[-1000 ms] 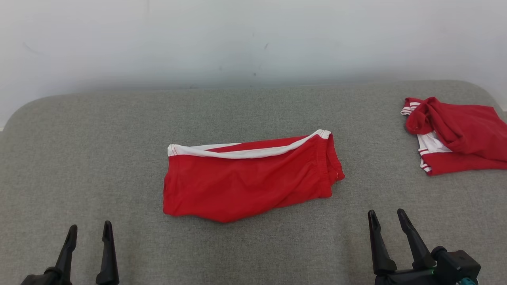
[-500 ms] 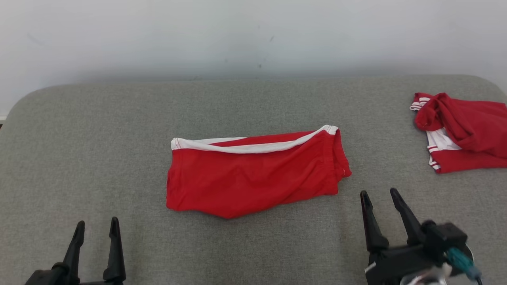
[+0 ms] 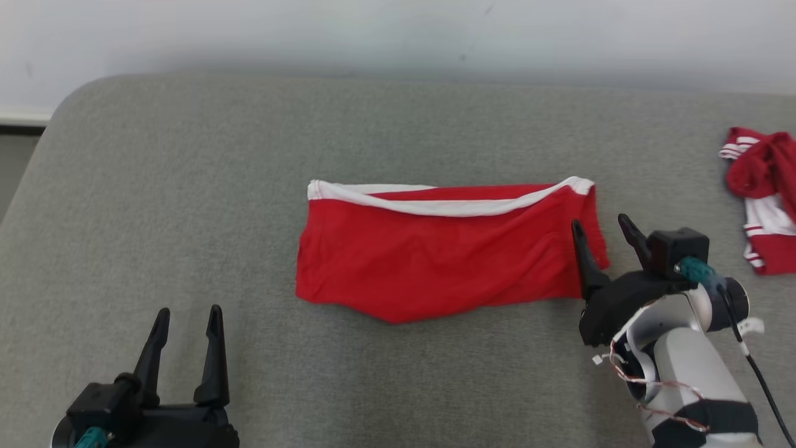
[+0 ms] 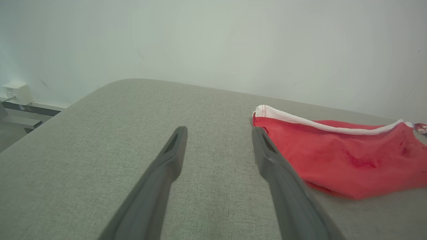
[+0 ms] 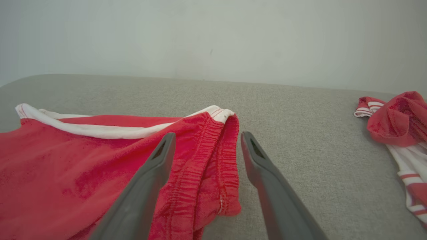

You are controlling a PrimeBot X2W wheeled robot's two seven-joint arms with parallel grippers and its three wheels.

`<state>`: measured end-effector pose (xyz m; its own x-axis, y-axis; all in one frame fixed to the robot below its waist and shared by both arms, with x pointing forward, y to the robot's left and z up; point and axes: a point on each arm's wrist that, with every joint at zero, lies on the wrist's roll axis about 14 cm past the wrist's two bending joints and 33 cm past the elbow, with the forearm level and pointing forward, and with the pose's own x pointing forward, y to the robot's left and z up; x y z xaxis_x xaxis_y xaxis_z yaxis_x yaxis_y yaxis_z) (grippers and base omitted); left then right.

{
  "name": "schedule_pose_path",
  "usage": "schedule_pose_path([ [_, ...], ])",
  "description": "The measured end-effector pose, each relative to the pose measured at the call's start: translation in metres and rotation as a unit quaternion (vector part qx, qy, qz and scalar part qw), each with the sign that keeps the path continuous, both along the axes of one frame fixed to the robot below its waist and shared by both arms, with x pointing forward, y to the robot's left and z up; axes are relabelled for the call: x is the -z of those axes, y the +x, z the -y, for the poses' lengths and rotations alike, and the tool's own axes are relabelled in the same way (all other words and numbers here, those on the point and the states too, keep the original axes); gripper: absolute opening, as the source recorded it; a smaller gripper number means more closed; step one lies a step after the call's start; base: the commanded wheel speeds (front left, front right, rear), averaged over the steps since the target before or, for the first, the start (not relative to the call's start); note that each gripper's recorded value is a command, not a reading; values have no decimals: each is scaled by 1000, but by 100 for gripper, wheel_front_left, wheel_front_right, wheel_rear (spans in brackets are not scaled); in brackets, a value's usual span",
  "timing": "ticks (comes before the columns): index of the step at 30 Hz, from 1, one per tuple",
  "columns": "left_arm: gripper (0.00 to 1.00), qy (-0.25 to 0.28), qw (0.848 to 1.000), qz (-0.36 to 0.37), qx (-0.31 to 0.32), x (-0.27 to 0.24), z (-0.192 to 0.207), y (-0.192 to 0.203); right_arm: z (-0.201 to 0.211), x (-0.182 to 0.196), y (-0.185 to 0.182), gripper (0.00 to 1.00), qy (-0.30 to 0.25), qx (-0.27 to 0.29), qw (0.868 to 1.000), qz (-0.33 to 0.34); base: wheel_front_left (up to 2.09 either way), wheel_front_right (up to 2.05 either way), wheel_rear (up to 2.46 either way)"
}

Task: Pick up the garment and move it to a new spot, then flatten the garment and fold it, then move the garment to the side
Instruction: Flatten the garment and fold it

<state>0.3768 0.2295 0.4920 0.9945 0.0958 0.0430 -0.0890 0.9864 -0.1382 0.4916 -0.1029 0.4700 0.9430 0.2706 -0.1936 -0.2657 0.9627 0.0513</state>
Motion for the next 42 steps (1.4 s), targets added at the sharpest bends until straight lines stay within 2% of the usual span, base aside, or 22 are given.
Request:
schedule_pose_path([
  [4, 100, -2, 1000, -12, -13, 7, -8, 1, -5, 27, 14, 100, -19, -5, 999, -45, 0, 0, 0],
  [11, 100, -2, 999, -30, -32, 19, -20, -2, -6, 76, 17, 100, -30, 0, 992, -119, 0, 0, 0],
  [17, 100, -1, 999, -26, -29, 16, -18, 3, -11, 84, 17, 100, -23, 2, 990, -139, 0, 0, 0],
  [18, 100, -1, 999, -25, -29, 16, -18, 3, -12, 85, 17, 83, -21, 2, 990, -139, 0, 0, 0],
  [19, 100, -1, 999, -25, -28, 16, -18, 4, -14, 85, 17, 28, -19, 0, 990, -140, 0, 0, 0],
  [20, 100, -2, 999, -25, -28, 16, -17, 4, -15, 84, 19, 0, -14, -1, 990, -138, 0, 0, 0],
  [24, 100, -4, 999, -23, -26, 15, -16, 6, -23, 79, 19, 0, -13, -10, 991, -131, 0, 0, 0],
  [27, 100, -5, 1000, -21, -22, 14, -14, 6, -14, 75, 20, 0, -23, -7, 992, -124, 0, 0, 0],
  [38, 100, -1, 1000, -7, 1, 6, 1, 9, 95, 56, 14, 0, -94, 65, 988, -108, 0, 0, 0],
  [42, 100, -1, 1000, -6, 8, 5, 6, 9, 117, 49, 9, 0, -98, 82, 986, -108, 0, 0, 0],
])
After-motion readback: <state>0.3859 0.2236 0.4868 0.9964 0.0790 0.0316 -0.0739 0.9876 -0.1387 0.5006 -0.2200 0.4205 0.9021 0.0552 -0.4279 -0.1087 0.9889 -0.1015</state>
